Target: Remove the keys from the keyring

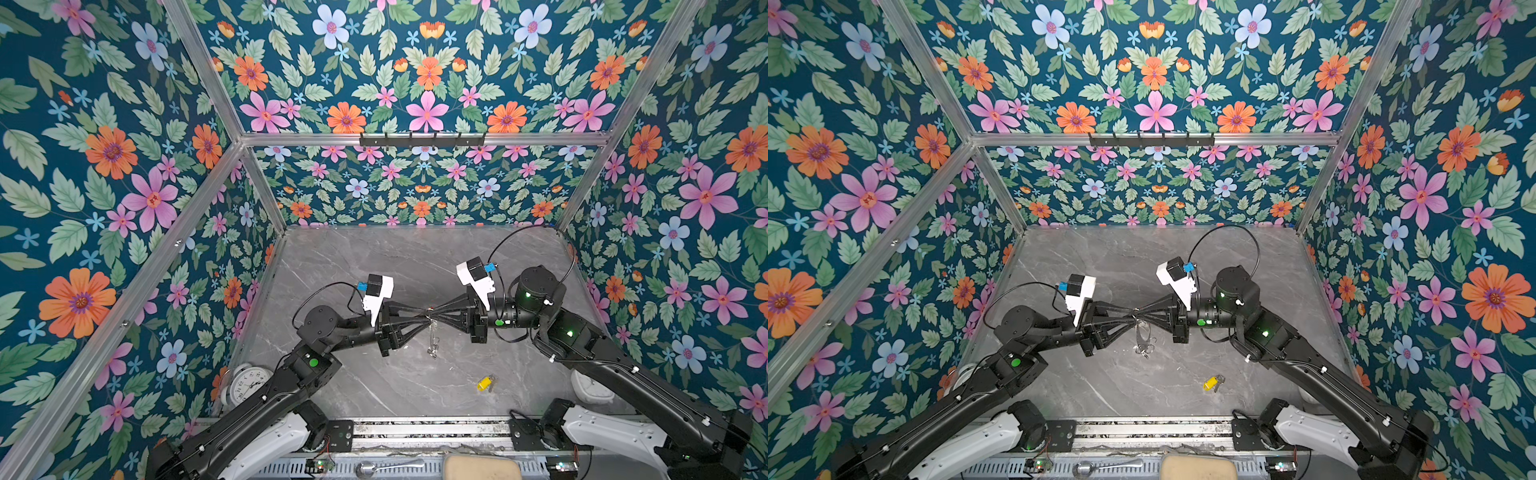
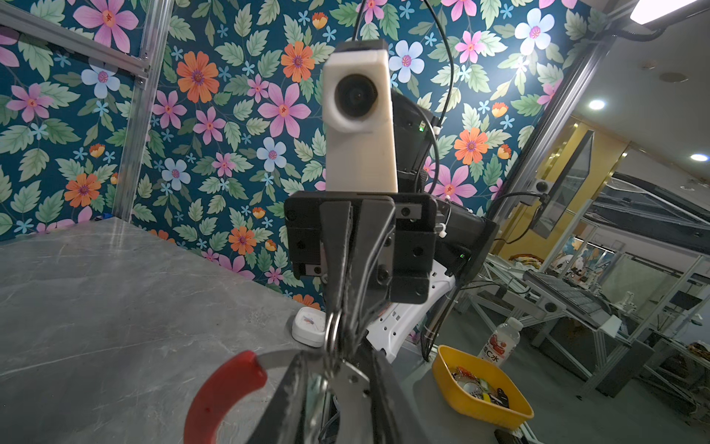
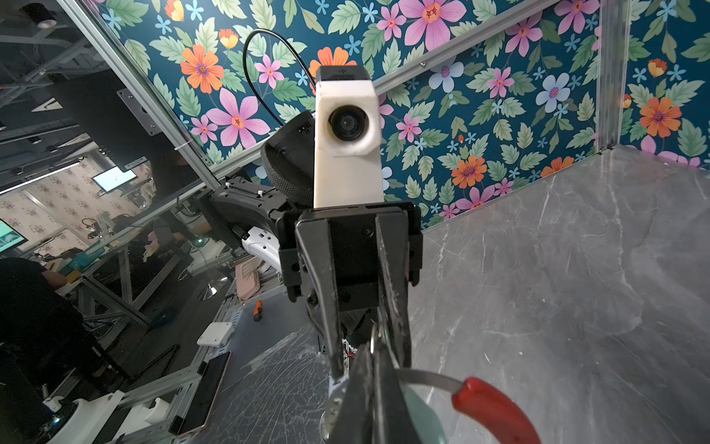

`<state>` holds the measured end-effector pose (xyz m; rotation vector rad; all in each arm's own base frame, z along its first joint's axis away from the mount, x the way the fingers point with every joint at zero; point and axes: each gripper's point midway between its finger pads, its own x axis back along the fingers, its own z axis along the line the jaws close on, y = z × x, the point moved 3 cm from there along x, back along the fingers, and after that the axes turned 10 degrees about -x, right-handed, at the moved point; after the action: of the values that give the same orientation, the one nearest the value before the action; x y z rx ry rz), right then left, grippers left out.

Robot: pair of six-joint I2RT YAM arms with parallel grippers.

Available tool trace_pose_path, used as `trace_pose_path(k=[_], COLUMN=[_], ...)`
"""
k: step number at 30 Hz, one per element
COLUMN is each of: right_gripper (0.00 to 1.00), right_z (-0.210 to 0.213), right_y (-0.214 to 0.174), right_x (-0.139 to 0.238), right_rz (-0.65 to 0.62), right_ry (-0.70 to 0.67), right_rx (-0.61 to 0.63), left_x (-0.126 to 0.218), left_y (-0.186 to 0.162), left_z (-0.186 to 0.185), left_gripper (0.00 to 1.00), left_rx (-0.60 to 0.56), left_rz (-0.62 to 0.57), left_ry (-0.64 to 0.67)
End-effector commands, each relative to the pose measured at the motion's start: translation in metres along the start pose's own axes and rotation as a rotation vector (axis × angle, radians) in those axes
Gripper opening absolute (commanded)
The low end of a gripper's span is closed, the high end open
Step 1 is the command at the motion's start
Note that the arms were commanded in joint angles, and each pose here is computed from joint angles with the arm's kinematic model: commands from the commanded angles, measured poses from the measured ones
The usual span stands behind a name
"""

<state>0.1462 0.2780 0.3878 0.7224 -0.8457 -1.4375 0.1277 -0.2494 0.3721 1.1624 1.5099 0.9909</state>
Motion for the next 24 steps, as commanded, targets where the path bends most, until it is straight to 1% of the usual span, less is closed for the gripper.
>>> trace_pose_path(k=[1,4,6,10,12,15,19,22,24], right_gripper=[0.0,0.0,0.0,0.0,0.0,0.0,0.0,0.0,0.0], right_z=[0.007,0.012,0.013,0.007,0.002,-0.005,-0.011,-0.012,-0.012], right_y=[0.004,0.002,0.002,0.001,0.0,-0.001,0.0,0.002,0.004], right_x=[0.005,0.005,0.003,-0.002,-0.004,-0.004,-0.003,-0.002,-0.002], right_rz=[-0.015,0.001,0.009,0.016,0.017,0.013,-0.001,-0.012,-0.019], right_ry=[0.009,0.04,0.057,0.052,0.029,-0.007,-0.051,-0.068,-0.07], right_rx=[0.042,0.043,0.037,0.022,0.015,0.01,0.01,0.012,0.013], left_x=[0.005,0.007,0.007,0.004,0.004,0.005,0.004,0.003,0.002], left_y=[0.006,0.011,0.012,0.014,0.014,0.015,0.013,0.013,0.012], left_z=[0.0,-0.006,-0.008,-0.011,-0.013,-0.015,-0.016,-0.015,-0.015], left_gripper=[0.32,0.35,0.36,0.31,0.31,0.29,0.21,0.22,0.24], left_rx=[-0.035,-0.021,-0.014,0.001,0.007,0.011,0.028,0.03,0.035], left_rz=[-0.015,-0.041,-0.051,-0.062,-0.068,-0.069,-0.061,-0.057,-0.05], left_ry=[0.006,-0.047,-0.074,-0.121,-0.135,-0.153,-0.17,-0.172,-0.174])
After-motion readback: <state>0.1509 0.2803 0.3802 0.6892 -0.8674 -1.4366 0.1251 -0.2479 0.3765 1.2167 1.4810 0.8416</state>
